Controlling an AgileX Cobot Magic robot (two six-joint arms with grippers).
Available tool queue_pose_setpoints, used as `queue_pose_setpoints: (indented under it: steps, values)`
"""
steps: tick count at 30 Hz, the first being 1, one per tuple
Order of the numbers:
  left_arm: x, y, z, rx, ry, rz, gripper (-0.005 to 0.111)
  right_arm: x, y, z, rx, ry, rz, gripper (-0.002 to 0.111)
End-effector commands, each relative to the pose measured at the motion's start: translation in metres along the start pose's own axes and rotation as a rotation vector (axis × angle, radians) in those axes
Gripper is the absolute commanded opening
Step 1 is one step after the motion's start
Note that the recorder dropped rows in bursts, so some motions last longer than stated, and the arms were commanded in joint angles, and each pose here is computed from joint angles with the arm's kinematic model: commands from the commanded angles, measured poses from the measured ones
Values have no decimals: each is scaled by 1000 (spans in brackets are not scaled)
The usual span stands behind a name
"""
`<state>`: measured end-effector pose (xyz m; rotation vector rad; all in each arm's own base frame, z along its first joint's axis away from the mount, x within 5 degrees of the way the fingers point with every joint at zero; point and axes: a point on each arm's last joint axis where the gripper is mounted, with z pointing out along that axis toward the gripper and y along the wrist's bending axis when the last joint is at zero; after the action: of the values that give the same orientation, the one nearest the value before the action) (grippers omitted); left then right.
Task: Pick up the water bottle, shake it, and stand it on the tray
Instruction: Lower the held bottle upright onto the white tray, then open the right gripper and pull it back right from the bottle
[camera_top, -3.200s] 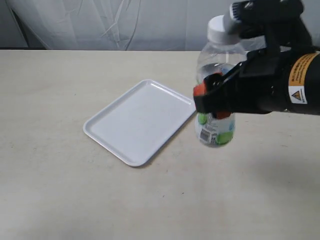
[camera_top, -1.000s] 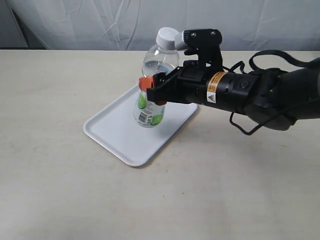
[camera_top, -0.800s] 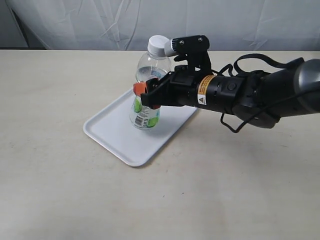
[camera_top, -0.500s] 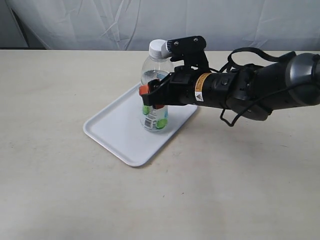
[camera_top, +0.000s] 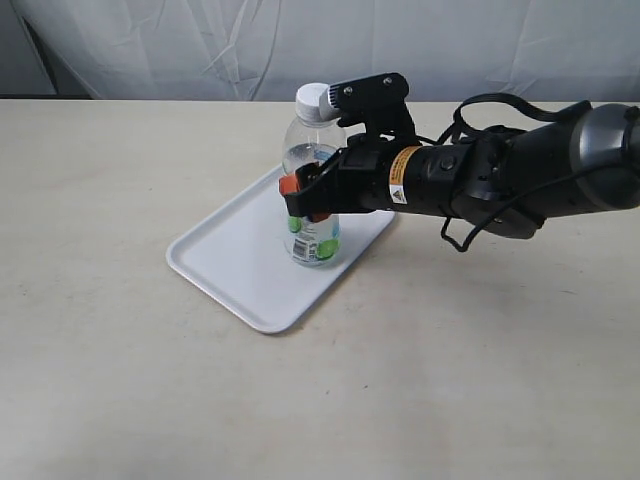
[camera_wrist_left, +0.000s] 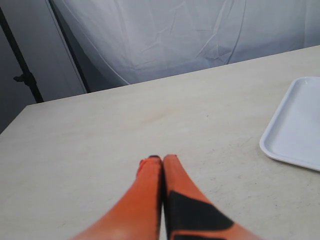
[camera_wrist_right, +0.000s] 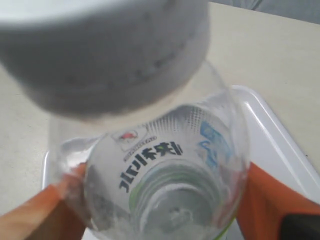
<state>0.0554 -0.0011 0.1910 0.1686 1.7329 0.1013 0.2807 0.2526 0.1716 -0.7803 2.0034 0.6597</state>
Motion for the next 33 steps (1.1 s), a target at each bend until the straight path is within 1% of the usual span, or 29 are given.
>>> queue_pose_setpoints:
  steps: [1, 2, 3, 9, 15, 22, 24, 25, 26, 31, 33]
  values:
    - [0, 0, 0, 0, -10, -7, 0, -6, -1, -1, -10, -31, -2, 59]
    - [0, 0, 0, 0, -10, -7, 0, -6, -1, -1, -10, -31, -2, 64]
    - [0, 0, 0, 0, -10, -7, 0, -6, -1, -1, -10, -31, -2, 67]
    - [0, 0, 0, 0, -10, -7, 0, -6, 0, -1, -14, -39, 2, 67]
    - [0, 0, 0, 0, -10, -7, 0, -12, 3, -1, -52, -90, 10, 67]
    - [0, 0, 0, 0, -10, -7, 0, -11, 3, -1, -46, -90, 24, 67]
    - [0, 0, 0, 0, -10, -7, 0, -11, 2, -1, -43, -91, 31, 75]
    - [0, 0, 0, 0, -10, -7, 0, -11, 2, -1, -36, -82, 31, 82]
    - [0, 0, 0, 0, -10, -7, 0, -10, 1, -1, -33, -78, 31, 84]
    - [0, 0, 0, 0, -10, -7, 0, -8, 0, -1, -11, -50, 38, 84]
    - [0, 0, 0, 0, -10, -7, 0, -8, -3, -5, 34, -7, 66, 84]
